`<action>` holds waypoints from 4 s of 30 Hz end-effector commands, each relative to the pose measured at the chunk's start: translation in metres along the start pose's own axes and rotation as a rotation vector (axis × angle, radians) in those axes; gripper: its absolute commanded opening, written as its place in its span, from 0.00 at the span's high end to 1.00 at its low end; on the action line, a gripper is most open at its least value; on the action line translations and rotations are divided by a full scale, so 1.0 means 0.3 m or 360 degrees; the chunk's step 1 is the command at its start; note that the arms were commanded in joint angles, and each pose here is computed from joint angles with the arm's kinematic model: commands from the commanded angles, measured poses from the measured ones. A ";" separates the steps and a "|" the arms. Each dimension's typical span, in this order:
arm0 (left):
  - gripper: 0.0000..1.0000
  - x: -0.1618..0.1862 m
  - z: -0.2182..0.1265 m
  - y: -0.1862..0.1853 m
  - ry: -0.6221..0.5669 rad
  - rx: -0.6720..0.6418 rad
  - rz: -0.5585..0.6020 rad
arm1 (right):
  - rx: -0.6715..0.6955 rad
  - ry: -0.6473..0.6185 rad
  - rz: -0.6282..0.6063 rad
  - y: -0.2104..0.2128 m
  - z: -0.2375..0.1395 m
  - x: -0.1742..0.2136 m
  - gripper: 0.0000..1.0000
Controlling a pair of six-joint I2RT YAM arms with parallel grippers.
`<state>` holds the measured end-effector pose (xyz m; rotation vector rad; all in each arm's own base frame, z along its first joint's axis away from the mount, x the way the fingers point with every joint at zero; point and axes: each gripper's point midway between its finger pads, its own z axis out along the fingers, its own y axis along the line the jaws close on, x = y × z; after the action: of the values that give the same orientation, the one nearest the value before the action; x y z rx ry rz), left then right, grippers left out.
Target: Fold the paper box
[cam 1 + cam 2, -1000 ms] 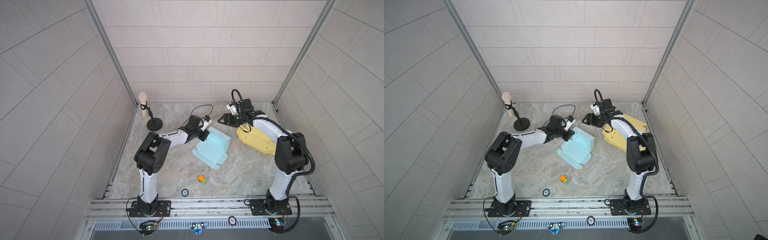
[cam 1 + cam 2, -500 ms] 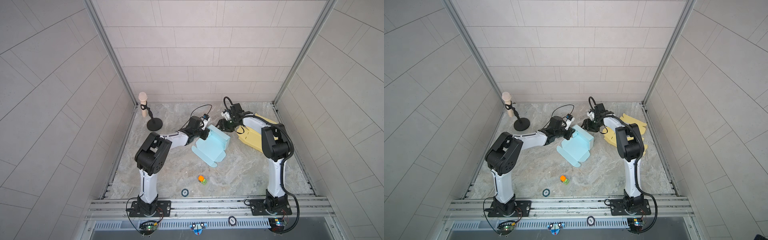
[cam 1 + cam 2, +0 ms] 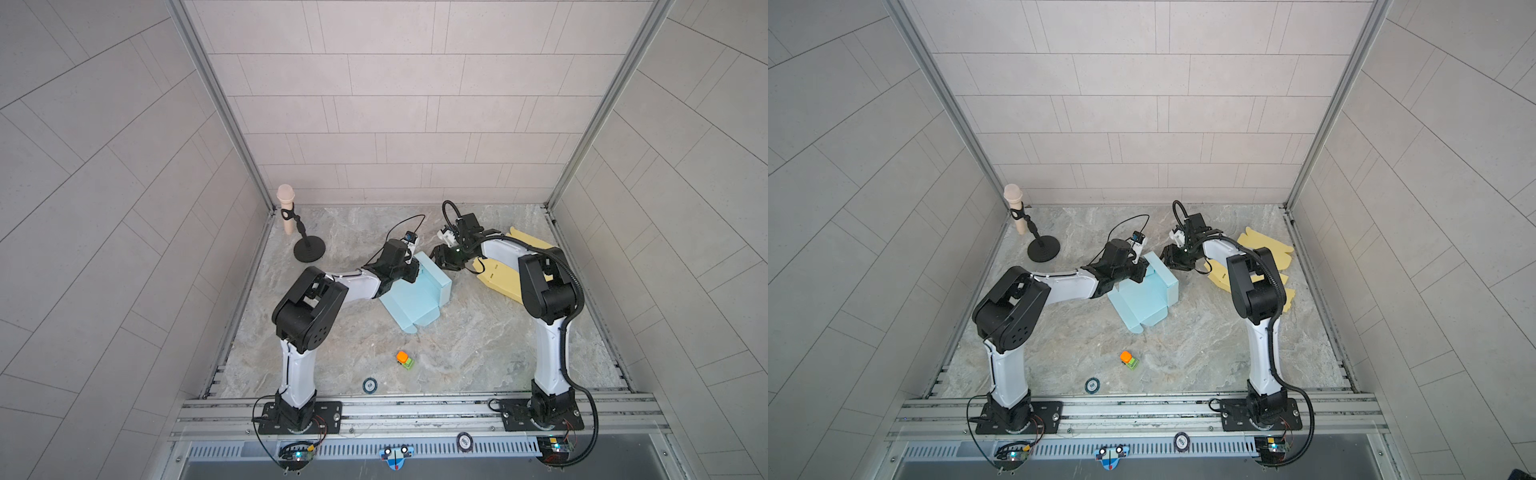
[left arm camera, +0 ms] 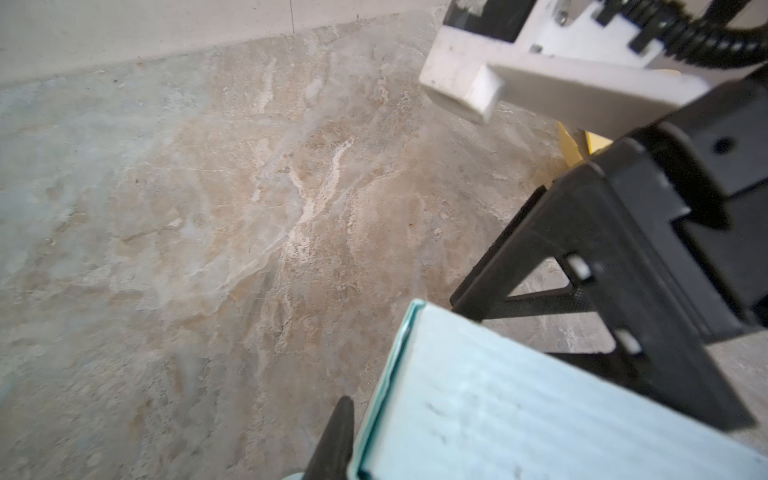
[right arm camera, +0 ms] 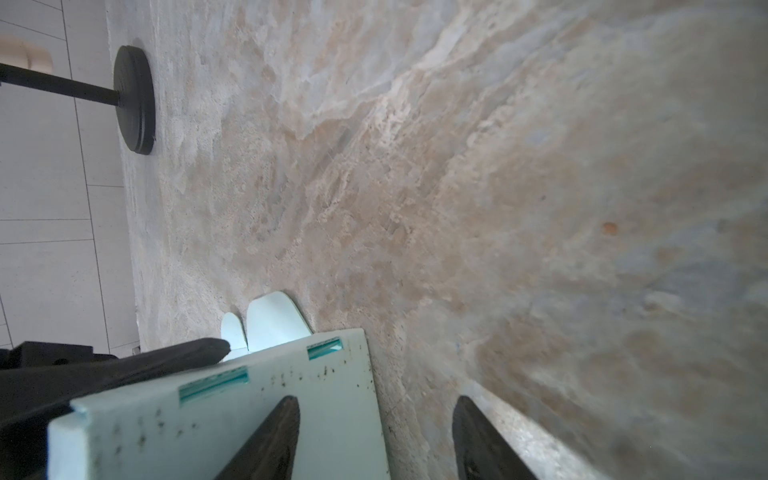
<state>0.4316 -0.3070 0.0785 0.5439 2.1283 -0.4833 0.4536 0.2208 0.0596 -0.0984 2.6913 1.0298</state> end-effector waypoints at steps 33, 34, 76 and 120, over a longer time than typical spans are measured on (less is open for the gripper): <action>0.77 0.032 -0.029 -0.135 -0.0086 0.0255 -0.0021 | -0.0237 0.0076 -0.0112 0.176 0.036 0.075 0.39; 0.77 0.029 -0.030 -0.133 -0.0093 0.0252 -0.0031 | -0.0230 0.0073 -0.0112 0.175 0.034 0.076 0.39; 0.83 0.157 -0.017 -0.050 0.0071 0.0026 0.0008 | 0.0056 0.0140 -0.0076 0.069 0.040 0.225 0.39; 0.62 0.227 -0.135 -0.035 -0.0029 0.0051 -0.0157 | 0.0106 0.0117 -0.0074 0.079 0.035 0.259 0.41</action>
<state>0.3600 -0.2825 0.0323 0.4822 2.1889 -0.5331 0.3814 0.2489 0.0412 -0.1920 2.7766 0.9559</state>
